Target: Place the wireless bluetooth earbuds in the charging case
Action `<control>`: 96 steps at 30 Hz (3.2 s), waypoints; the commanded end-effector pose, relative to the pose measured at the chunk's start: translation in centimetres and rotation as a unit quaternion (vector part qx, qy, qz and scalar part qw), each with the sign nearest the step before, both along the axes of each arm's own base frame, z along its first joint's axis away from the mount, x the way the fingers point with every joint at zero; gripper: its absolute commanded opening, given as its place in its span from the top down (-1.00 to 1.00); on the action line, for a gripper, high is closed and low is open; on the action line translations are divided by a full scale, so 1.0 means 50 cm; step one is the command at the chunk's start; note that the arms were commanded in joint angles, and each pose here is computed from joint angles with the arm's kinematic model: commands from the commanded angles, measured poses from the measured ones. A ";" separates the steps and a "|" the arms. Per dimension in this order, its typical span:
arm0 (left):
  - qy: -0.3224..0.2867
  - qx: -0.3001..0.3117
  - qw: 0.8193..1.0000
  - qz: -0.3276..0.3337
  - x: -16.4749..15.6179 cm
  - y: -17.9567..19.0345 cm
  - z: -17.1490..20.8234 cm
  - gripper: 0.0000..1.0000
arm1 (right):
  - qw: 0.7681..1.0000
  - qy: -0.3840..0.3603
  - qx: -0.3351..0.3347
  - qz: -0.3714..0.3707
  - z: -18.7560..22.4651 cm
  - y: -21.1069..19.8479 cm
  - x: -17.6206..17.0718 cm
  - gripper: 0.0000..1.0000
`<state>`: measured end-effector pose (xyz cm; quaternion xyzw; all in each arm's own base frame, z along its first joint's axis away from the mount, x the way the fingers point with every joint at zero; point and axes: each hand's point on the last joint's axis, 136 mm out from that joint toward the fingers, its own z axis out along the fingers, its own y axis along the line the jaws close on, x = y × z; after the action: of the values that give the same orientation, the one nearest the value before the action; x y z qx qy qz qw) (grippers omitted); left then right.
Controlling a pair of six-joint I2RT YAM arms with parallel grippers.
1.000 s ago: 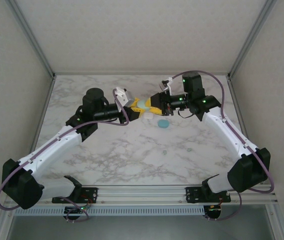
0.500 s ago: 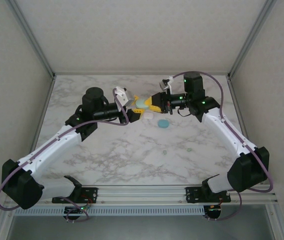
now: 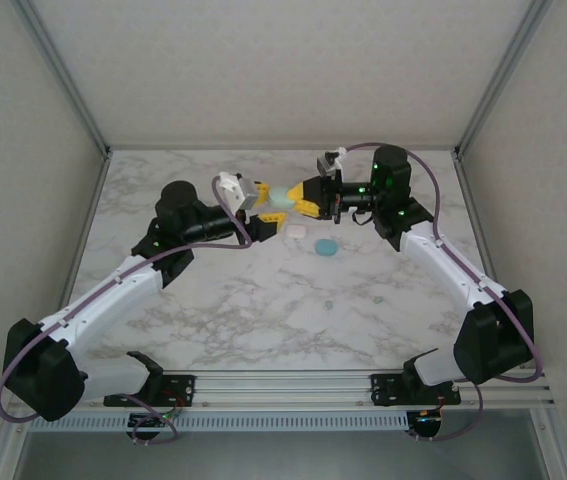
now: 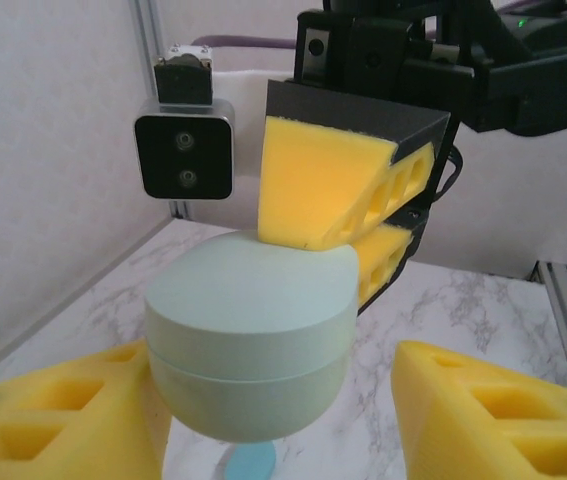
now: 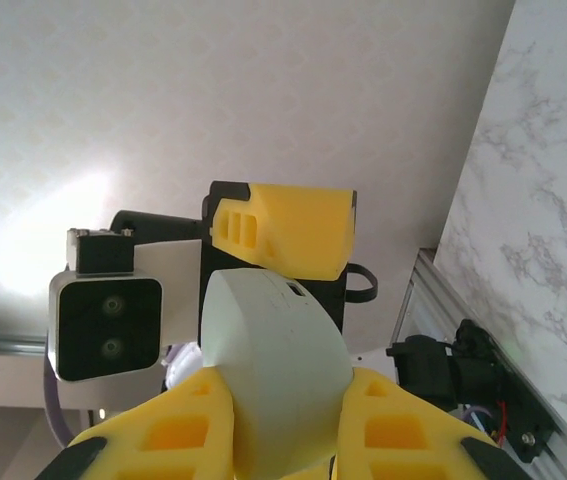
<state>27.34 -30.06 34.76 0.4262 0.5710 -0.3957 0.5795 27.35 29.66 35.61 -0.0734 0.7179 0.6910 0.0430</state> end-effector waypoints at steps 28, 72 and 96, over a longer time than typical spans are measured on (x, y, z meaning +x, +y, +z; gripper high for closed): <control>0.001 -0.023 0.999 -0.027 -0.008 -0.011 0.043 0.08 | 1.000 -0.021 0.003 0.008 0.007 -0.006 -0.009 0.71; 0.024 -0.015 0.999 -0.043 -0.030 -0.038 0.016 0.49 | 0.984 -0.133 -0.099 -0.066 0.011 -0.050 -0.027 -0.06; 0.039 -0.028 0.997 -0.061 -0.050 -0.067 0.008 0.52 | 0.912 -0.311 -0.237 -0.123 -0.019 -0.097 -0.027 -0.32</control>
<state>25.82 -33.14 34.33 0.4120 0.5742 -0.4568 0.5403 25.01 25.56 33.51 -0.2194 0.8113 0.4572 0.2909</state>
